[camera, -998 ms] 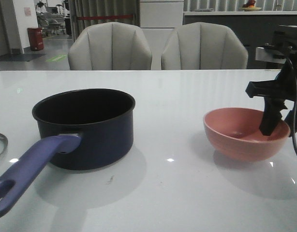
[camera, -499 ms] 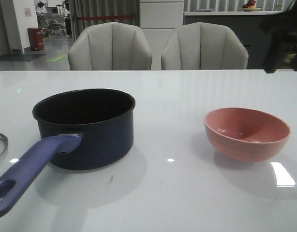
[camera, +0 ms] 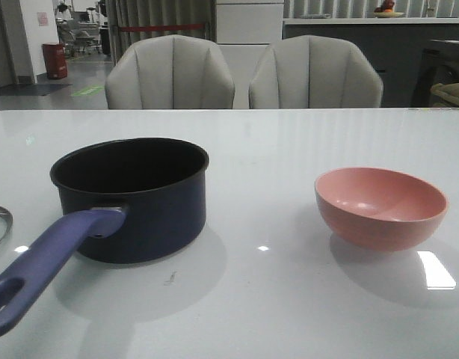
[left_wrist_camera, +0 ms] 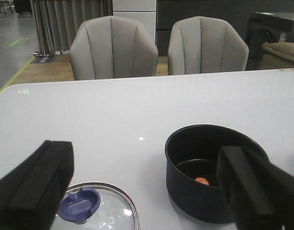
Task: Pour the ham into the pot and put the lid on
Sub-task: 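Release the bowl and withdraw the right gripper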
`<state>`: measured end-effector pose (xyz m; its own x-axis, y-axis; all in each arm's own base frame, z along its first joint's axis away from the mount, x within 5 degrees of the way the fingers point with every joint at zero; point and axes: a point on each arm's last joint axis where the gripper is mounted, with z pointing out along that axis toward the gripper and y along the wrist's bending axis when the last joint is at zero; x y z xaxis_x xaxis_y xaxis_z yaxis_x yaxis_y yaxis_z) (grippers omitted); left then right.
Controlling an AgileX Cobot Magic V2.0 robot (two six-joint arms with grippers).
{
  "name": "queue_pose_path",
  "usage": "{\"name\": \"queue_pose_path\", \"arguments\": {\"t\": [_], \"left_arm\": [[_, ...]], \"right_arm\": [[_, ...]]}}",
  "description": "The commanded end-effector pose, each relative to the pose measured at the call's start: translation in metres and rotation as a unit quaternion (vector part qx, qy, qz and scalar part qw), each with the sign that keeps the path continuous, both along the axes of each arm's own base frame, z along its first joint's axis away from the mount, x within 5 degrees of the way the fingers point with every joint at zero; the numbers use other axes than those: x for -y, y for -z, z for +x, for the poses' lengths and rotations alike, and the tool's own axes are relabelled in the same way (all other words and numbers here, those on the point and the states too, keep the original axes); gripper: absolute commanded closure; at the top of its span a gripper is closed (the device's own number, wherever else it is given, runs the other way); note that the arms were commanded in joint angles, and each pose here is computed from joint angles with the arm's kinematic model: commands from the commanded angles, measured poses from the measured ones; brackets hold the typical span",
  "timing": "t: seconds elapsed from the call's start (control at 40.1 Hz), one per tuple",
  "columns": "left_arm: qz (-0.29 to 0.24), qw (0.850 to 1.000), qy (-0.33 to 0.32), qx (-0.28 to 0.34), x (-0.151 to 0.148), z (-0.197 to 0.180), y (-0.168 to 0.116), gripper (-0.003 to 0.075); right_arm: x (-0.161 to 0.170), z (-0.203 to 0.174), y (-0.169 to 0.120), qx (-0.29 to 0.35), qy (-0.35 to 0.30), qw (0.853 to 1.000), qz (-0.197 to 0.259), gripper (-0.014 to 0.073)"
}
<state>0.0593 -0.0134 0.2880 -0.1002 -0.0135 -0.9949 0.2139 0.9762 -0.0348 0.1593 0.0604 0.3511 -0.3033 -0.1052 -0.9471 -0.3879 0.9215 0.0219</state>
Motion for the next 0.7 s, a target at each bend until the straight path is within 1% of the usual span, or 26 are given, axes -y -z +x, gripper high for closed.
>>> {"name": "queue_pose_path", "arguments": {"t": [0.0, 0.1, 0.175, 0.225, 0.275, 0.324, 0.424, 0.674], "left_arm": [[-0.013, 0.999, 0.003, 0.044, 0.000, 0.000, -0.015, 0.0083], [-0.013, 0.999, 0.003, 0.044, 0.000, 0.000, -0.015, 0.0083], [-0.013, 0.999, 0.003, 0.044, 0.000, 0.000, -0.015, 0.0083], [-0.013, 0.999, 0.003, 0.044, 0.000, 0.000, -0.015, 0.0083], [-0.013, 0.999, 0.003, 0.044, 0.000, 0.000, -0.015, 0.0083], [-0.013, 0.999, 0.003, 0.044, 0.000, 0.000, -0.015, 0.0083], [-0.013, 0.999, 0.003, 0.044, 0.000, 0.000, -0.015, 0.0083], [-0.017, 0.999, 0.003, 0.044, 0.000, 0.000, -0.015, 0.0083]], "right_arm": [[0.011, -0.025, -0.011, 0.094, 0.014, 0.995, 0.031, 0.0124], [0.024, -0.060, 0.010, 0.139, 0.020, 0.989, 0.047, 0.0124], [0.031, -0.079, 0.033, 0.162, 0.025, 0.985, 0.056, 0.0124], [0.035, -0.090, 0.047, 0.178, 0.031, 0.980, 0.080, 0.0124], [0.038, -0.097, 0.056, 0.195, 0.034, 0.976, 0.092, 0.0124], [0.040, -0.101, 0.065, 0.206, 0.037, 0.973, 0.096, 0.0124], [0.040, -0.102, 0.075, 0.202, 0.038, 0.974, 0.094, 0.0124], [0.039, -0.101, 0.081, 0.183, 0.034, 0.978, 0.089, 0.0127]]}}
